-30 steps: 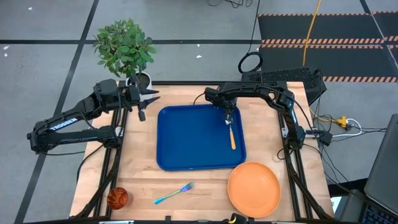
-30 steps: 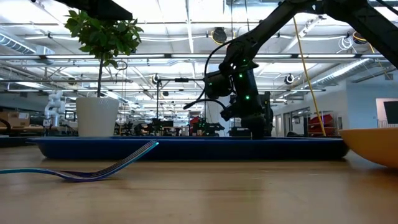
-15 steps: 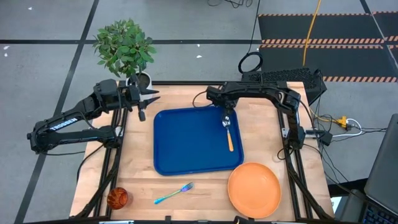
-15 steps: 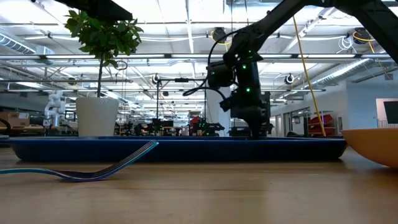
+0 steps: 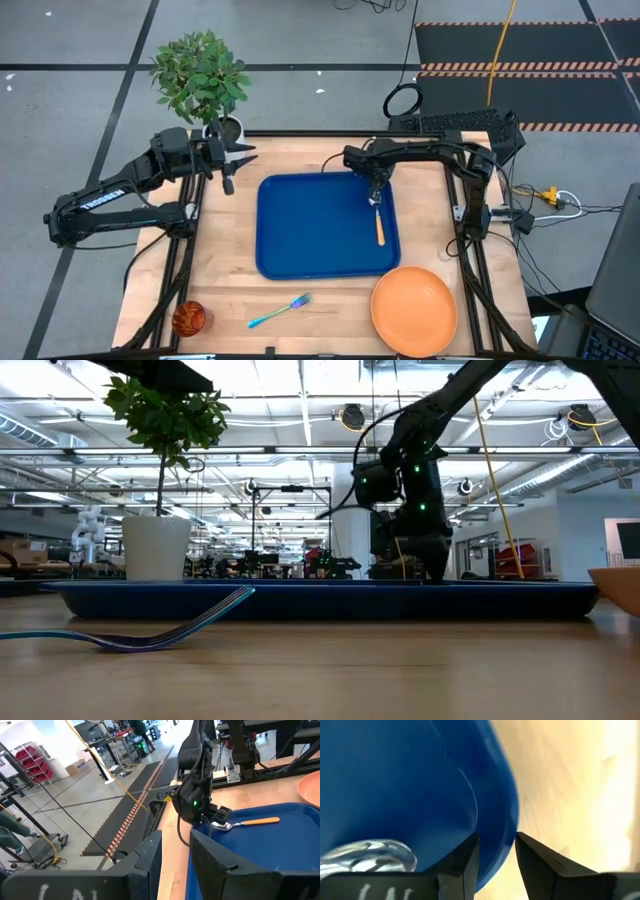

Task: Pick and place plate/cup/fork/spoon on tray
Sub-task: Adjust the serving tray, then put the plate on the serving tray to the left of the spoon

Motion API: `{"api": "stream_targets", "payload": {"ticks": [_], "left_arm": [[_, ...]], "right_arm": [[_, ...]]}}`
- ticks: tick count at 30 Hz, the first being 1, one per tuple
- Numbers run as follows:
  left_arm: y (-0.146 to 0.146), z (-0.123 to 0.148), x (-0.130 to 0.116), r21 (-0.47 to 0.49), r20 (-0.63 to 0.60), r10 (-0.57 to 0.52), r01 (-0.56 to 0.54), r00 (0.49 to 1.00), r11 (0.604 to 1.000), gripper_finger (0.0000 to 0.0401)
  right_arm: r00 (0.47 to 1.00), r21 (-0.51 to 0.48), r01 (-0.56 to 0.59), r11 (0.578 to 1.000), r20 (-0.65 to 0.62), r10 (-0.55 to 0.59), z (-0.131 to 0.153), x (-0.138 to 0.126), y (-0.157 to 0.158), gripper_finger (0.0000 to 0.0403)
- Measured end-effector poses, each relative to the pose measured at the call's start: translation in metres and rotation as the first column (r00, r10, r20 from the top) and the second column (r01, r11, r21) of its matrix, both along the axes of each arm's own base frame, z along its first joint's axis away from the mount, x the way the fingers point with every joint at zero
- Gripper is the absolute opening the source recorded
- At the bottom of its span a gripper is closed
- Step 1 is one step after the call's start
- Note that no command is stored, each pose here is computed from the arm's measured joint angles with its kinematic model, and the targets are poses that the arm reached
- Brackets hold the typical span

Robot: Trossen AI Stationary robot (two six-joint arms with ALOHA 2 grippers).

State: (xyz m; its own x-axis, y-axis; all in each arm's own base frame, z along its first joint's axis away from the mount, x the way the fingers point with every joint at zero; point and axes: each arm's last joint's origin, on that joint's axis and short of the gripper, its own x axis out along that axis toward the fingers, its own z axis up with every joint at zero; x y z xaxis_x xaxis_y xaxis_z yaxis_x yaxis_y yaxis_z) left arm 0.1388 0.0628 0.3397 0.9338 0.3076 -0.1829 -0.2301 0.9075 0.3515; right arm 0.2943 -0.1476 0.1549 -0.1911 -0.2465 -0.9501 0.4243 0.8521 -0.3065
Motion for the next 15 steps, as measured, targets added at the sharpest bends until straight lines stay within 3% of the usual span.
{"api": "stream_targets", "payload": {"ticks": [15], "left_arm": [[0.0, 0.001, 0.0, 0.003, 0.006, 0.0, 0.0, 1.0, 1.0, 0.0104]], "right_arm": [[0.97, -0.101, 0.079, 0.992, 0.239, -0.053, 0.05, -0.011, 0.005, 0.0116]]}}
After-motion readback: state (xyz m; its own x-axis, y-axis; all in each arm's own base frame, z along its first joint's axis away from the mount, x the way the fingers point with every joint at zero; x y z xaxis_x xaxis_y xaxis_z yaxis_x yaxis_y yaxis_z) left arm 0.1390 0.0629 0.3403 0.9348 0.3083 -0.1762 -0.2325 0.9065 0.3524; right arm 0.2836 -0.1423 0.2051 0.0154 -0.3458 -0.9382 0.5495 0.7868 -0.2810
